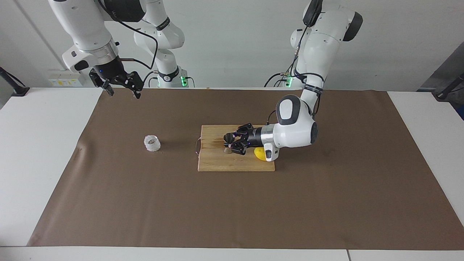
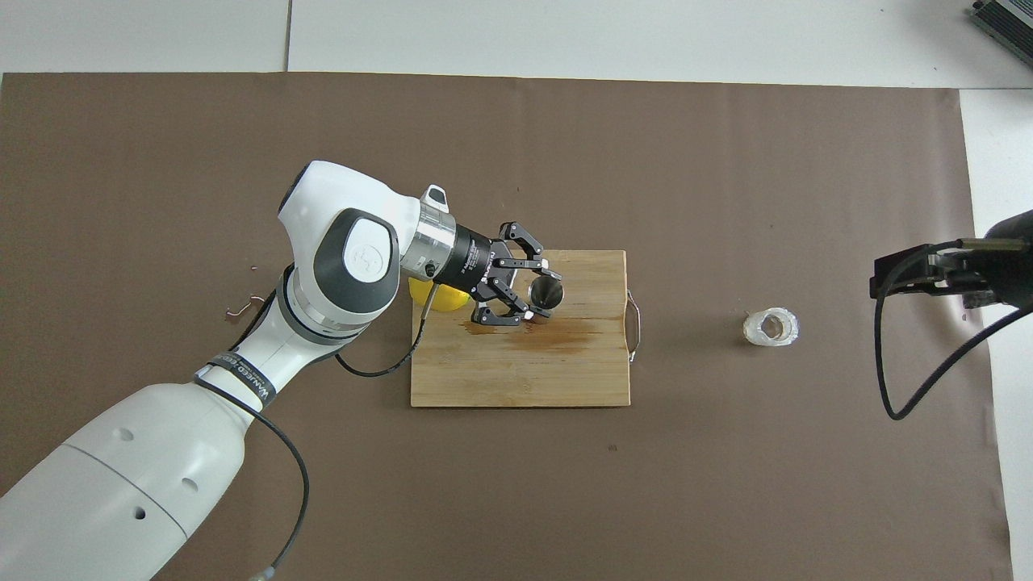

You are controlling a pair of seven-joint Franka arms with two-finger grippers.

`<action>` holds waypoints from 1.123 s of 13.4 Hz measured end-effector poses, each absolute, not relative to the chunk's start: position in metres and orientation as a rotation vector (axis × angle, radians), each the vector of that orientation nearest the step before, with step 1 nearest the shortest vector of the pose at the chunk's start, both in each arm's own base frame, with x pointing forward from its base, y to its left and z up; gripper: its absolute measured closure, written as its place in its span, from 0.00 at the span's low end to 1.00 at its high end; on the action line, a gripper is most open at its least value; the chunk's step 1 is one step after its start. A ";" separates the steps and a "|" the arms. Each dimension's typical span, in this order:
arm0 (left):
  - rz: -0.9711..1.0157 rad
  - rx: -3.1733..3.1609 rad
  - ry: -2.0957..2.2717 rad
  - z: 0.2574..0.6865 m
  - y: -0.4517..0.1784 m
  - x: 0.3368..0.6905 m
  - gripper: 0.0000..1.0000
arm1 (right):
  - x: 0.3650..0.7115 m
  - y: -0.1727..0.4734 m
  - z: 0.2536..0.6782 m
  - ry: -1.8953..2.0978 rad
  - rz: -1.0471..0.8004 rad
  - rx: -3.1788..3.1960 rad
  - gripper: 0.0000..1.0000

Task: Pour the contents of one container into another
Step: 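Lower the steel cup onto the board and open the left gripper, then withdraw the left gripper while the right gripper reaches the white cup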

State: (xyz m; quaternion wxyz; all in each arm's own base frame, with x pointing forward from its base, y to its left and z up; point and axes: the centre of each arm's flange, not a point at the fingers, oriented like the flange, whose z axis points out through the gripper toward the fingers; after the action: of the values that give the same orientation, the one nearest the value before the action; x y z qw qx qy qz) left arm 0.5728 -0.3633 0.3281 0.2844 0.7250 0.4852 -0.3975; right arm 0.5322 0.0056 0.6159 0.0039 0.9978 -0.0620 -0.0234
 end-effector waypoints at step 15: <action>-1.114 2.117 1.161 0.368 -0.343 0.584 0.00 | 0.532 0.009 0.616 -0.126 -0.075 3.131 0.00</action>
State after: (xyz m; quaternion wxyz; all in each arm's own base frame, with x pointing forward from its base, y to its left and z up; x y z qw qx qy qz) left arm 0.5841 -0.3429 0.3683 0.2389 0.7730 0.4240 -0.4069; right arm 0.5321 0.0088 0.6155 0.0036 0.9989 -0.0400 -0.0239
